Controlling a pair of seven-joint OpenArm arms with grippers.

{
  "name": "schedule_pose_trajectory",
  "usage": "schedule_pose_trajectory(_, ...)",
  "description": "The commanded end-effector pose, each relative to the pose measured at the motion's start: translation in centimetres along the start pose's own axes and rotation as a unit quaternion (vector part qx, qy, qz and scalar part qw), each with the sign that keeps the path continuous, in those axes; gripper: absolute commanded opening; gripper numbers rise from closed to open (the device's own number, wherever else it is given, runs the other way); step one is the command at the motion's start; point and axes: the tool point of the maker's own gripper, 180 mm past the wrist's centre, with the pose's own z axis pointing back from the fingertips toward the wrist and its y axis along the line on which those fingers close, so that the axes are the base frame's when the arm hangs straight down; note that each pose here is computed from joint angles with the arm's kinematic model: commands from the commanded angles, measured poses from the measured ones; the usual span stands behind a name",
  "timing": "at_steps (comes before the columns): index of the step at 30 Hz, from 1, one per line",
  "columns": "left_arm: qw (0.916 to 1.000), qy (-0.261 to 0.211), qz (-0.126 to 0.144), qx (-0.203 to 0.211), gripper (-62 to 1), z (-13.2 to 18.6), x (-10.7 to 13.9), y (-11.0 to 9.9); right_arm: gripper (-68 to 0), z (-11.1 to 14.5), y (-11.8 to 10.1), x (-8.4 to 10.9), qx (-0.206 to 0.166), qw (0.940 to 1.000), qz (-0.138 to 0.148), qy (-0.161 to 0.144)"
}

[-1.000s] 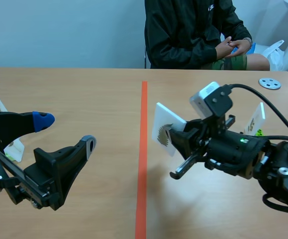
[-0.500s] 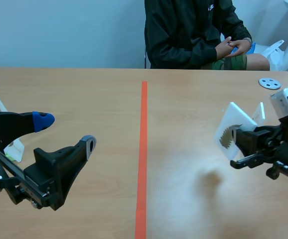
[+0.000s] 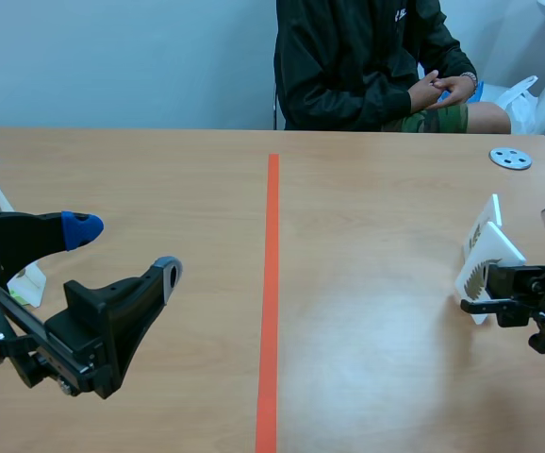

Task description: Sort the leaf by its shape. The table is split by an orange tape line. A compound leaf with several leaflets goes to the left side, a simple leaf with one blade goes to the right side. Return to the home posture when a red brick is placed on the table.

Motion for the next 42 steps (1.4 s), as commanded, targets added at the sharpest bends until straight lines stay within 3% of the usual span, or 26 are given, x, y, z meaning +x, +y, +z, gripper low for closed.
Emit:
schedule_pose_trajectory(1, 0.9999, -0.015, 0.0, 0.002, -3.7, 0.0, 0.7, 0.2, -66.2, -0.7, -0.2, 2.9, 0.002, 0.9992, 0.008, -0.039)
schedule_pose_trajectory(6, 0.9999, -0.015, 0.0, 0.002, -3.7, 0.0, 0.8, 0.2, -66.2, -1.4, -0.4, 2.7, -0.006, 0.999, 0.015, -0.04)
schedule_pose_trajectory(11, 0.9999, -0.015, 0.0, 0.002, -3.7, 0.0, 0.7, 0.2, -66.2, -1.6, -0.4, 1.4, -0.012, 0.9995, 0.001, -0.029)
schedule_pose_trajectory(18, 0.9999, -0.015, 0.0, 0.002, -3.7, 0.0, 0.7, 0.2, -65.2, -1.5, -1.7, 1.3, -0.048, 0.9985, 0.004, -0.028)
schedule_pose_trajectory(31, 0.9999, -0.015, 0.0, 0.002, -3.7, 0.0, 0.7, 0.2, -65.0, -1.5, -2.2, 1.2, -0.061, 0.9977, 0.015, -0.024)
schedule_pose_trajectory(42, 0.9999, -0.015, 0.0, 0.002, -3.7, 0.0, 0.7, 0.2, -55.7, -1.4, -2.3, 1.4, -0.061, 0.9976, 0.017, -0.027)
